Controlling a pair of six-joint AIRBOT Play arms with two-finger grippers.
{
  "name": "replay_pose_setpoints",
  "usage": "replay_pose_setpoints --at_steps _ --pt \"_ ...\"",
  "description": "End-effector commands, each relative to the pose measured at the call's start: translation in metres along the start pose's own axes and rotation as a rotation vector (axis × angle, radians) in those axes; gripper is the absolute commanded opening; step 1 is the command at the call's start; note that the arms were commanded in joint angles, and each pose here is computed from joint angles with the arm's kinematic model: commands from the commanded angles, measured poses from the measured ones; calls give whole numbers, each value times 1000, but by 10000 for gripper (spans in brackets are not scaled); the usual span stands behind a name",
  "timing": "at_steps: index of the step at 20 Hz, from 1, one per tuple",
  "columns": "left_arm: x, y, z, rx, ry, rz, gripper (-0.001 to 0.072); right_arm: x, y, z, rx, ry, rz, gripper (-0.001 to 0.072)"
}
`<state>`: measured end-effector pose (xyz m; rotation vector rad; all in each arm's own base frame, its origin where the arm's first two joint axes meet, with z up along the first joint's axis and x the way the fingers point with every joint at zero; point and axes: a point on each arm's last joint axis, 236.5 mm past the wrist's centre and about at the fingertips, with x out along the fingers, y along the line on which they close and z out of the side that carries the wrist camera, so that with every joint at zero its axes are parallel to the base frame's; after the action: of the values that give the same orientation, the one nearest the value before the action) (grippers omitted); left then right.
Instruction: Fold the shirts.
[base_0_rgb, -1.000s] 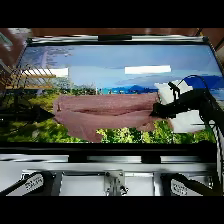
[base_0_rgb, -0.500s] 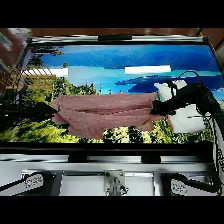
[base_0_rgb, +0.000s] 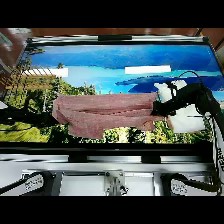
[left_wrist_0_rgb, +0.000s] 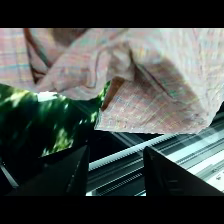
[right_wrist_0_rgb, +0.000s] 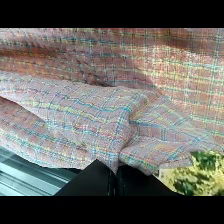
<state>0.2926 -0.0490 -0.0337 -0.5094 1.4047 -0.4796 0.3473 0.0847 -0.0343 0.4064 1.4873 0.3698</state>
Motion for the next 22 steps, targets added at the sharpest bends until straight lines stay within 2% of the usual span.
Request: replay_pose_setpoints --at_steps 1,10,22 --pt "32 -1 -10 44 28 42 411 0 0 1 0 -4 -1 48" --pt "70 -12 -8 72 32 44 412 0 -1 4 -2 -16 -6 48" --pt "71 -4 -4 123 40 67 412 0 -1 4 -1 -16 -5 49"
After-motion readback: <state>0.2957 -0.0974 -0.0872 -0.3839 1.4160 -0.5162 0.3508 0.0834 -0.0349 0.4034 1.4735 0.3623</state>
